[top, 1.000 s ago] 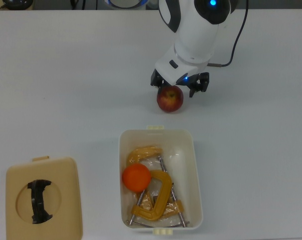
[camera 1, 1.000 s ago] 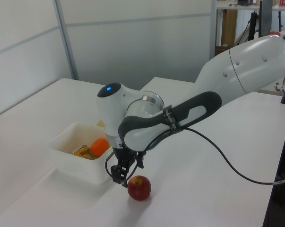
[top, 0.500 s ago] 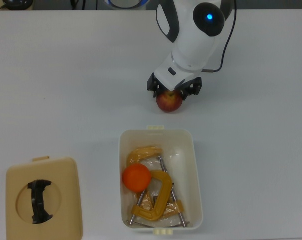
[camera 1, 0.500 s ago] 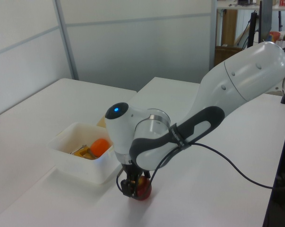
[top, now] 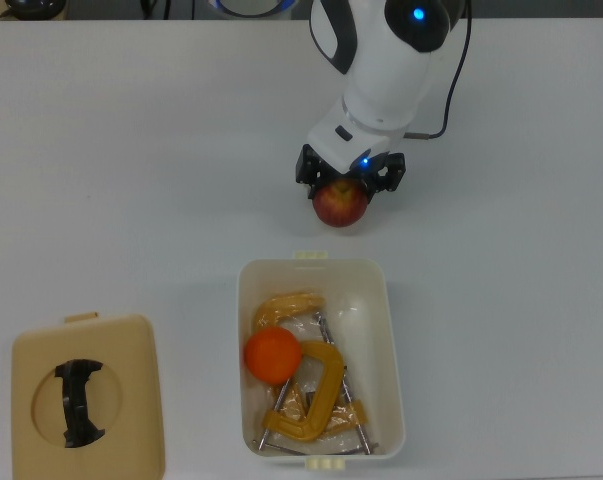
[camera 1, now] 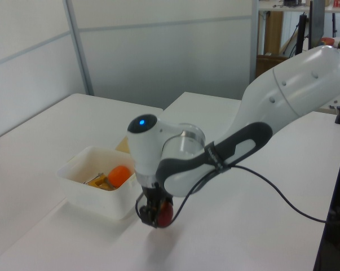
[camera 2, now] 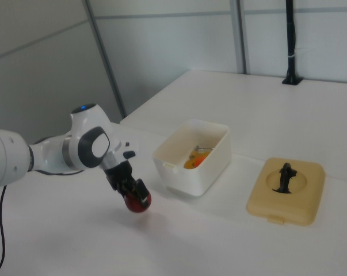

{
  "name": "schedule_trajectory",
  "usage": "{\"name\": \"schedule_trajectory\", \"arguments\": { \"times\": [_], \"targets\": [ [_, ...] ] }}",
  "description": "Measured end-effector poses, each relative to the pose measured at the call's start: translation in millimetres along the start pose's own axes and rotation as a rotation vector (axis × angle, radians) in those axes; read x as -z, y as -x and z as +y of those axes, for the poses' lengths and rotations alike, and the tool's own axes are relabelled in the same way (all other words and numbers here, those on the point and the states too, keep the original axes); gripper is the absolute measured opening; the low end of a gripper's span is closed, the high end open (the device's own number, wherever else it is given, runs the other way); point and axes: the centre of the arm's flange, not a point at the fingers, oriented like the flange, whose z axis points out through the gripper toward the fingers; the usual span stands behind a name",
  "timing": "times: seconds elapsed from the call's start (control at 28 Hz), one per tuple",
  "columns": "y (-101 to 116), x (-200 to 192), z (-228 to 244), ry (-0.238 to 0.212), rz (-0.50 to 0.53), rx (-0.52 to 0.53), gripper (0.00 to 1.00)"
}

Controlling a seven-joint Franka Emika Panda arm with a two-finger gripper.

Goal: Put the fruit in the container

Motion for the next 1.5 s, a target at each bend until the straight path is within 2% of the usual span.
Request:
{"name": "schedule_trajectory", "arguments": {
  "times": [0.07,0.14,0.32,0.46,0.61,0.75,0.86,0.93,1.04,1.07,1.29,1.39,1.5],
  "targets": [
    [-7,20,6,-0.021,0.031,-0.023,0.89],
    [-17,47,16,-0.064,0.069,-0.066,0.89],
    [-38,97,48,-0.138,0.142,-0.163,0.89],
    [-50,112,69,-0.172,0.170,-0.241,0.89],
    [-68,118,86,-0.207,0.266,-0.362,0.89],
    [-86,108,93,-0.239,0.357,-0.475,0.89],
    [-93,89,95,-0.223,0.376,-0.528,0.89],
    [-96,76,93,-0.195,0.375,-0.549,0.89],
    [-98,59,88,-0.162,0.370,-0.589,0.96],
    [-99,56,87,-0.158,0.369,-0.598,0.99],
    [-101,56,86,-0.157,0.376,-0.610,1.00],
    [-102,61,87,-0.146,0.377,-0.568,1.00],
    [-97,56,94,-0.093,0.303,-0.458,1.00]
  ]
}}
